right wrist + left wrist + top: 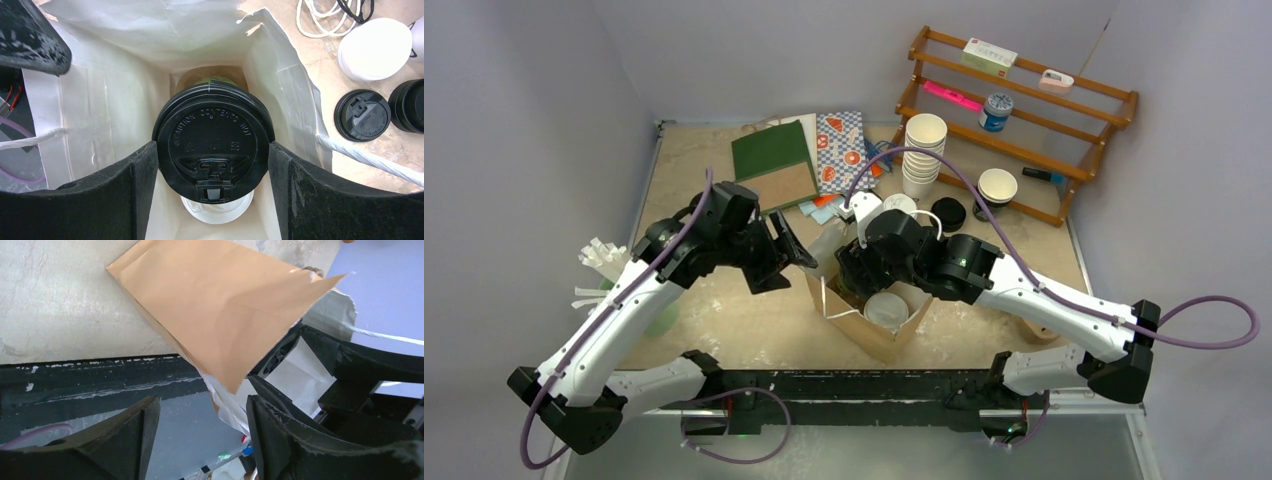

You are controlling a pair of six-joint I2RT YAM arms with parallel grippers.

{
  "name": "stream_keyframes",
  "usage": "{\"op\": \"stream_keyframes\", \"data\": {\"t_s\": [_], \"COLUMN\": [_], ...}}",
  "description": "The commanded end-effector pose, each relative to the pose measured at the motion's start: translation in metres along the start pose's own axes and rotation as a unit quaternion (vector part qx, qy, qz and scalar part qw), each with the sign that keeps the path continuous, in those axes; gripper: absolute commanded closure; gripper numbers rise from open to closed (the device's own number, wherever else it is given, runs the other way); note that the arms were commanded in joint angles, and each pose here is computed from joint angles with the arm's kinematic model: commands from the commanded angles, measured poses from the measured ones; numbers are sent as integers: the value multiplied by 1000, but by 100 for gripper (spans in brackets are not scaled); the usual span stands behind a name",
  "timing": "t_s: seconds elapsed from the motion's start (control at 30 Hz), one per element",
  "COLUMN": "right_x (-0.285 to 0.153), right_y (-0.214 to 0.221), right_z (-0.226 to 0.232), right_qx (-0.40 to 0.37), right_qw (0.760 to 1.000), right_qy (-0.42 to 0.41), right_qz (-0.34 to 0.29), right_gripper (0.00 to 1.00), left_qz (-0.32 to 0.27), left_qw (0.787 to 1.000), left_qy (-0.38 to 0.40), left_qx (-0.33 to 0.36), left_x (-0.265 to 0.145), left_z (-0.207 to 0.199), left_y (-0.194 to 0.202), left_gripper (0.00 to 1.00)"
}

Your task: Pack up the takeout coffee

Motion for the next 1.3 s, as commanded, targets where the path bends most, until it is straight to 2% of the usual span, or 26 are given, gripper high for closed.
{"op": "stream_keyframes", "data": {"t_s": [0.0,0.13,0.23,0.27,0.37,0.43,0.77,0.9,1.27], "right_x": [-2,-1,0,0,2,5,11,18,40], "right_y": [-14,-16,-17,-16,-15,-16,-14,-11,2], "right_z": [-3,-1,0,0,1,1,-3,-4,-2], "right_qx": [9,10,10,9,3,-3,-15,-21,-34], "right_qw": [1000,1000,1000,1000,1000,1000,1000,999,998], "right_qy": [10,7,6,5,4,5,23,27,34], "right_qz": [-20,-19,-16,-16,-11,-7,14,14,36], "right_gripper": [55,55,55,56,56,56,57,56,56], "left_qz": [-6,-8,-5,-6,-12,-17,11,62,124], "left_qw": [999,1000,1000,1000,1000,998,972,971,963], "left_qy": [8,0,7,8,23,34,83,53,-40], "left_qx": [-32,-20,-16,-13,17,45,220,226,235], "left_x": [12,22,31,33,36,37,43,48,48], "left_z": [-8,-9,-10,-10,-15,-20,-31,-20,3], "left_y": [0,-3,-3,-4,-8,-10,-6,5,10], "left_gripper": [36,41,51,57,87,100,100,100,100]}}
Point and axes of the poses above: each gripper's point midway between its finger pads, its own x axis out along the fingers, its own z axis along the line the jaws close on, y = z × x, the point moved 1 cm from there along -x, back along the fingers, and after that the axes turned 8 degrees about -x, right-handed, at the moved point
